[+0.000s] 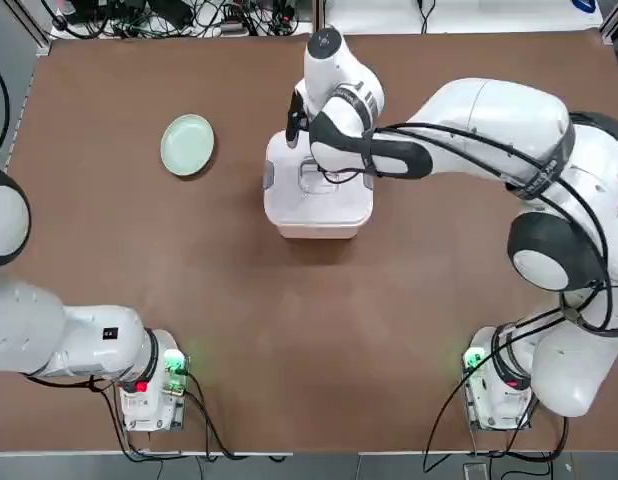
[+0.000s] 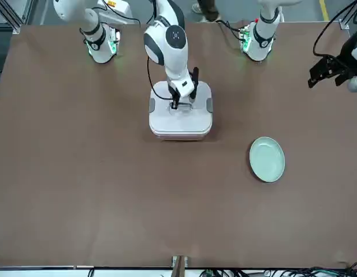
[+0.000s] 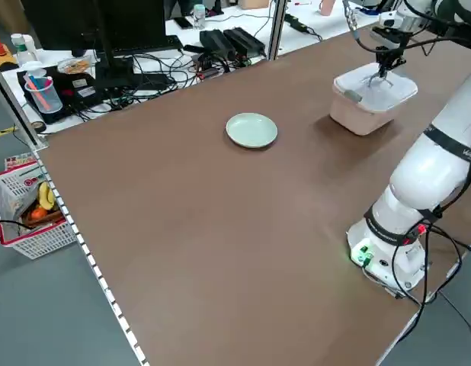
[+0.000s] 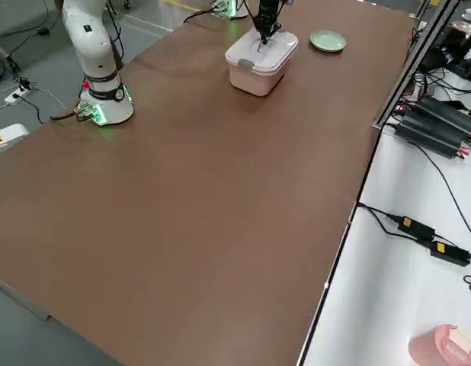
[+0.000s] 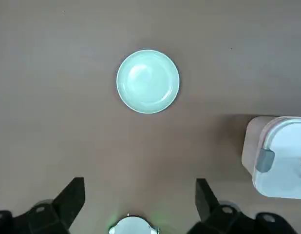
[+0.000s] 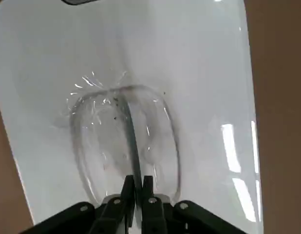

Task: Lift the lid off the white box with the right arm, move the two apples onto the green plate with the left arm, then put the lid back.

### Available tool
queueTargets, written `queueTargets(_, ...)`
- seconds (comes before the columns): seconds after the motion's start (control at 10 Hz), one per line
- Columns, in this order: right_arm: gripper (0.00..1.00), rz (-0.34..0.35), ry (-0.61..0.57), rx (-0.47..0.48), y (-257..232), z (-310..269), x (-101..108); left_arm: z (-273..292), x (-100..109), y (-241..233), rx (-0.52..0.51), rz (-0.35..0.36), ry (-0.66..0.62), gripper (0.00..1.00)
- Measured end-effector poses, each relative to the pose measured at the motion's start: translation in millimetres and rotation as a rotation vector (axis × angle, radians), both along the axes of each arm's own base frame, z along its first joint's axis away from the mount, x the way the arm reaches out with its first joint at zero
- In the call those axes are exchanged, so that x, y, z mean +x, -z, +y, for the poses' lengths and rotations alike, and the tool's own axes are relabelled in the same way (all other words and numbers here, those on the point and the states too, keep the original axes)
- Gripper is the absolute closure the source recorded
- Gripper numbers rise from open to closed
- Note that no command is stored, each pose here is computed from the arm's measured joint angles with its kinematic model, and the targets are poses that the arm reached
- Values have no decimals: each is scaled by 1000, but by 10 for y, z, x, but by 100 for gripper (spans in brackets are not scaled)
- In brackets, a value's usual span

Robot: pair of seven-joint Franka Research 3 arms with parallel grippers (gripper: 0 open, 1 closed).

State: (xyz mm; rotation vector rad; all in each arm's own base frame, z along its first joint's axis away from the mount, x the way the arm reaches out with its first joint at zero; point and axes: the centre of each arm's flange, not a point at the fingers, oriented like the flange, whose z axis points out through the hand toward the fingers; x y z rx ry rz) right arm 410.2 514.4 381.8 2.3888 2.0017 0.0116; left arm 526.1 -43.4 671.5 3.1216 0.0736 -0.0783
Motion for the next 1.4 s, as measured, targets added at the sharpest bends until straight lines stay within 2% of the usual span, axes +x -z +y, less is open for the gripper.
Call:
queueTargets(0.2, 93, -20, 9, 10, -280, -80, 13, -45, -20, -105, -1, -20, 9, 0)
queueTargets(0.6, 93, 0, 155, -20, -639, -895, 616, -45, -24, -124, -1, -23, 9, 0)
queueTargets(1.1, 93, 126, 259, 11, -725, -2509, 1507, -9, -29, -124, -1, -17, 3, 0)
queueTargets(1.4, 93, 224, 342, 69, -676, -3110, 1672, 67, -62, -140, 0, -3, -7, 0)
